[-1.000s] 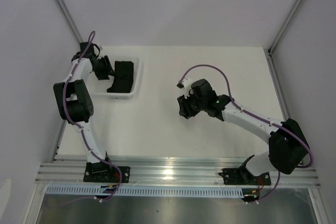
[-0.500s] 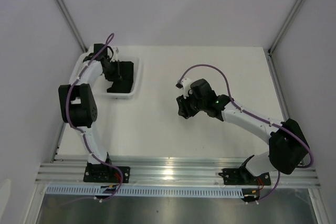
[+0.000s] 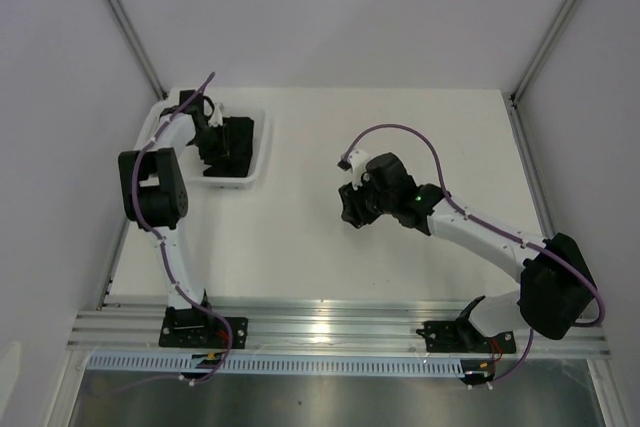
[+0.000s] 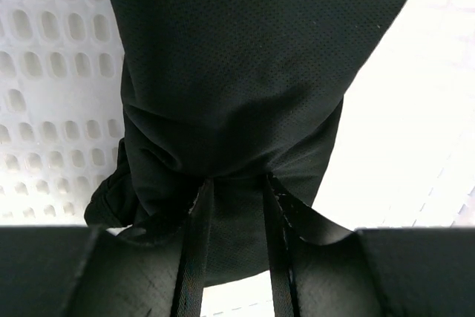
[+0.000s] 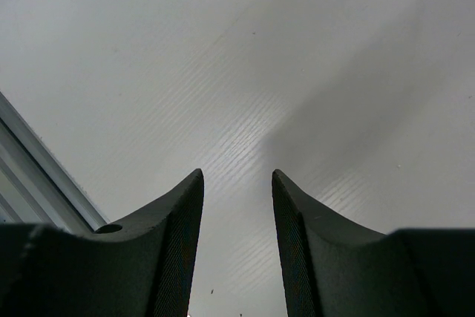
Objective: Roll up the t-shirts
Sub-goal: Place the rolled tshirt into the container
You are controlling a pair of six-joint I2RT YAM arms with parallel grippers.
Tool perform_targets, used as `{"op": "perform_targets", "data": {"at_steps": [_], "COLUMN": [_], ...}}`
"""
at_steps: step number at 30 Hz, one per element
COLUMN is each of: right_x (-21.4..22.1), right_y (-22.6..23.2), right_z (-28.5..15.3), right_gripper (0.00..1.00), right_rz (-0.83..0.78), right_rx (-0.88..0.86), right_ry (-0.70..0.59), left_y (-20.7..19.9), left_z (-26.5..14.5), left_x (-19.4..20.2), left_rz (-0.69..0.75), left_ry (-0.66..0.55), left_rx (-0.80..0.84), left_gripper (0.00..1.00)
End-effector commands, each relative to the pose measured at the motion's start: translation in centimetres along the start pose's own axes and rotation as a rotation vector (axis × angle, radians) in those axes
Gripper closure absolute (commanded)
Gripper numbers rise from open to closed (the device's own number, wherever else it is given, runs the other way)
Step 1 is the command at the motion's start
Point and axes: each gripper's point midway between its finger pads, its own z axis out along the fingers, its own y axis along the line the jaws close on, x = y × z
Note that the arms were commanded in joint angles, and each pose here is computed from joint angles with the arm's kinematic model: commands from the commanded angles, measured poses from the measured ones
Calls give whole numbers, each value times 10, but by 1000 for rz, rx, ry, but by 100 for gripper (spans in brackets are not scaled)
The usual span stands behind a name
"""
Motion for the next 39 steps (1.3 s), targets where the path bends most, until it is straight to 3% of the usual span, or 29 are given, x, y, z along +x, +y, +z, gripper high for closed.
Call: {"op": "perform_targets", "data": {"at_steps": [1,6,10,14,17,21,30,39], "right_x": [-15,-45,-68,-87,-98,-108,-100,-106], "right_y": [0,-10,-36,-61,-78,-113,-168,-169], "right_z": [-8,-17,-26,-33,-39,-50,-67,-63], "right_gripper": [55,52,39,1,1,1,1,1], "right_rz": [-19,-30,0,21,47,220,398,433], "right_rx": [16,46,121,200,275,452,789,788], "right_ry": [-66,-142,-189,-240,-272,-328,-265,-307], "left_y": [-13,-37,-31,-7,8,30,68,99], "left_z": [-33,-77,-116,-137,-142,-154,-177,-204], "left_x": [-13,-27,-37,-45,-44,-42,-41,-32], "left_rz": [43,125,197,234,215,175,124,82], "left_ry": [-77,-191,-309,-365,-376,-401,-430,-461], "left_rx": [9,15,-74,-222,-285,-351,-461,-555], "left_gripper": [63,59,52,50,50,49,48,45]}}
